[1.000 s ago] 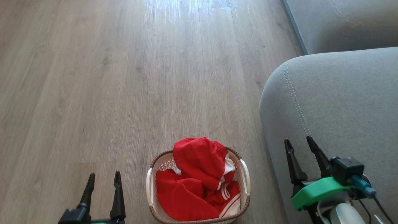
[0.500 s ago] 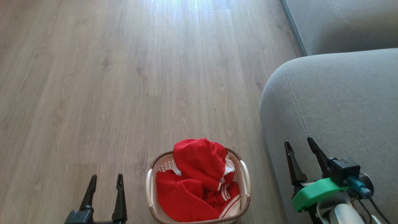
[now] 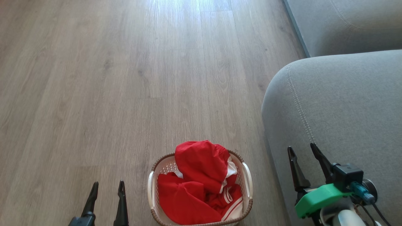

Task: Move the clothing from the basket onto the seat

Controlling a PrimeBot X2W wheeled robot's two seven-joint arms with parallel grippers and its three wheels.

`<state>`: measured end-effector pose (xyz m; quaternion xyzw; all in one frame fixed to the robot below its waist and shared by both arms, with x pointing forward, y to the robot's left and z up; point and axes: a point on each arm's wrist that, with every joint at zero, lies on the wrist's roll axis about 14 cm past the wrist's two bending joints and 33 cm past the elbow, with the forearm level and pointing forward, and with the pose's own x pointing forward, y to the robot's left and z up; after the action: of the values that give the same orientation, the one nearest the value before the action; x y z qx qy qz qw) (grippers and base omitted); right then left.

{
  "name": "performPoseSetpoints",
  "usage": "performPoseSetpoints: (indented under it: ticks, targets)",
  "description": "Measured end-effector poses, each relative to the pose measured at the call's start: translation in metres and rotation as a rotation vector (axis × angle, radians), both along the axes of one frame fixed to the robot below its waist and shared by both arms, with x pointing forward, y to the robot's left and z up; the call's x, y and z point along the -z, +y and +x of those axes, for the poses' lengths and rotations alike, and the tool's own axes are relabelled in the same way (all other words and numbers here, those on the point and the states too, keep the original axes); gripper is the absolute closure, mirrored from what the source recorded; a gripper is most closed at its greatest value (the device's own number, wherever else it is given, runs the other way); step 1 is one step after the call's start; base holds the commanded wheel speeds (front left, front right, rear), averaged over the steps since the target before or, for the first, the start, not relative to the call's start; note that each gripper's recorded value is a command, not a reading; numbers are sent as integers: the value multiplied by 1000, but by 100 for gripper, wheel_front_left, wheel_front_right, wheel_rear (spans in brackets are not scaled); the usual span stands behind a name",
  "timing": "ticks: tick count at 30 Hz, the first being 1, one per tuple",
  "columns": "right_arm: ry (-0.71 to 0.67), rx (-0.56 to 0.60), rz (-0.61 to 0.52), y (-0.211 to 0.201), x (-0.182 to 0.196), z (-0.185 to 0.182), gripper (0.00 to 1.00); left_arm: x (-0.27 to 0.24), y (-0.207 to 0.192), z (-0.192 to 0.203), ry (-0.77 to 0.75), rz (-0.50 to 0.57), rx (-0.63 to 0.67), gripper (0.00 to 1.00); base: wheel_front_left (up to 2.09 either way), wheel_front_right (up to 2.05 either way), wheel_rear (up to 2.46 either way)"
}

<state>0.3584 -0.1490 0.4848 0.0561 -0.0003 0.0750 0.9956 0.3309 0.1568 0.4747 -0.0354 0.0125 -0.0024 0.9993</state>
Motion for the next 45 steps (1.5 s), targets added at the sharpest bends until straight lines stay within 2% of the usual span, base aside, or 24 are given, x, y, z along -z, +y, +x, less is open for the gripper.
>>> performPoseSetpoints:
  ticks: [16,21,26,28,36,45]
  targets:
    - [-2,6,-8,-2,1,8,0,21,-20,5,70,8,75,0,0,0,0]
    - [-7,21,-23,-8,1,23,0,29,-34,30,90,35,135,0,0,0,0]
    - [-56,35,-44,-13,-11,57,0,39,-49,69,113,52,195,0,0,0,0]
    - [-80,49,-46,-18,-14,79,0,59,-59,88,162,66,236,0,0,0,0]
    - [-103,94,-65,-34,-7,120,0,123,-93,116,321,99,385,0,0,0,0]
    - [-116,112,-88,-45,12,153,0,215,-122,120,566,140,541,0,0,0,0]
